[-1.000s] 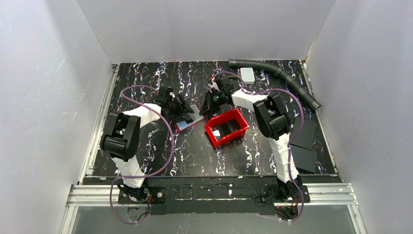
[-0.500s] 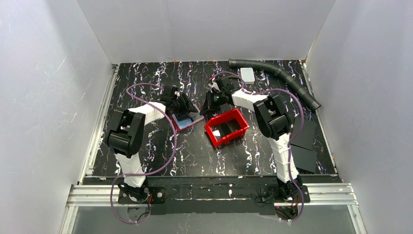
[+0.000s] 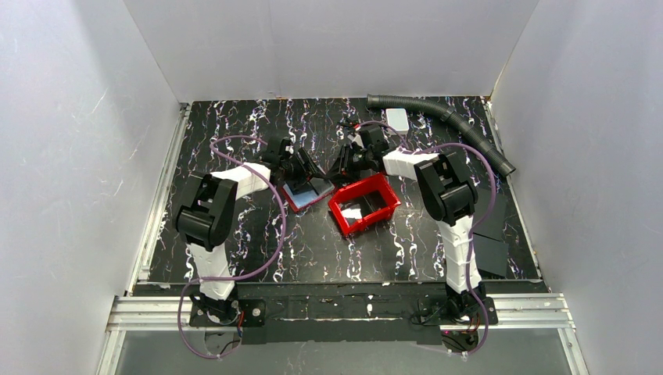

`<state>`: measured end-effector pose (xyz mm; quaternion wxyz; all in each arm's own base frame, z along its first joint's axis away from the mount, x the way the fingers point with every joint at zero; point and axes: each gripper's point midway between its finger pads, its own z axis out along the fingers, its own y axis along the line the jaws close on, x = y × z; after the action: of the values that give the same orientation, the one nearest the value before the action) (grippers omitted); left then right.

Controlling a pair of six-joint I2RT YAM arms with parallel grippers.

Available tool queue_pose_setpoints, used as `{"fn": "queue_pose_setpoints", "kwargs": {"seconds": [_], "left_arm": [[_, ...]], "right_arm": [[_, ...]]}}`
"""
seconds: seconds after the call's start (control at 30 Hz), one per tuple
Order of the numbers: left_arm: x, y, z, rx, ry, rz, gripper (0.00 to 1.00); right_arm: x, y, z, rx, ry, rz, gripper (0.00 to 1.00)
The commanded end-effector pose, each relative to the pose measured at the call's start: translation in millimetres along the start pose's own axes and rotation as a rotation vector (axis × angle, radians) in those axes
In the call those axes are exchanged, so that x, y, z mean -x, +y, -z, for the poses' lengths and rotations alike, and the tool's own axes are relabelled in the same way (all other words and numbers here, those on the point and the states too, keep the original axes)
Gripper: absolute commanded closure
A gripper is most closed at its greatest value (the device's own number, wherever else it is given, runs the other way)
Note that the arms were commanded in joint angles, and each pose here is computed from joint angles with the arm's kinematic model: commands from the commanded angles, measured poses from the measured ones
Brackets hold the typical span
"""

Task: Put the credit cards into the card holder
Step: Insert the credit card into the card holder.

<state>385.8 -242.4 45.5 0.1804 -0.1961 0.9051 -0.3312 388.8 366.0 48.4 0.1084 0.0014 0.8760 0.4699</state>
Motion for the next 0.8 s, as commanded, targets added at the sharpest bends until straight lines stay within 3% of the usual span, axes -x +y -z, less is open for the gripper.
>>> {"fn": "queue_pose_setpoints", "kwargs": {"seconds": [0.0, 0.33, 0.43, 0.53, 0.63, 0.77], "left_arm": [[-0.7, -23.9, 2.3, -0.071, 0.029, -0.004, 0.36], [8.8, -52.7, 20.1, -0.172, 0.005, 0.001, 0.3], [9.7, -43.4, 25.8, -0.163, 0.008, 0.013, 0.26], [1.4, -14.2, 30.4, -0.045, 0.071, 0.006, 0.23], [-0.9, -1.2, 47.2, 0.003, 0.07, -0.058, 0.12], [6.1, 1.7, 81.4, 0.033, 0.035, -0.148, 0.1]], "right_arm": [[6.4, 29.9, 8.5, 0.055, -0.033, 0.049, 0.65], [-2.1, 25.4, 8.7, 0.014, -0.055, 0.015, 0.61], [10.0, 17.2, 17.4, -0.065, -0.062, 0.073, 0.52], [28.3, 15.1, 34.6, -0.164, -0.059, 0.167, 0.39], [46.8, 24.7, 59.6, -0.268, -0.096, 0.291, 0.24], [51.7, 25.6, 98.6, -0.416, -0.084, 0.416, 0.13]]}}
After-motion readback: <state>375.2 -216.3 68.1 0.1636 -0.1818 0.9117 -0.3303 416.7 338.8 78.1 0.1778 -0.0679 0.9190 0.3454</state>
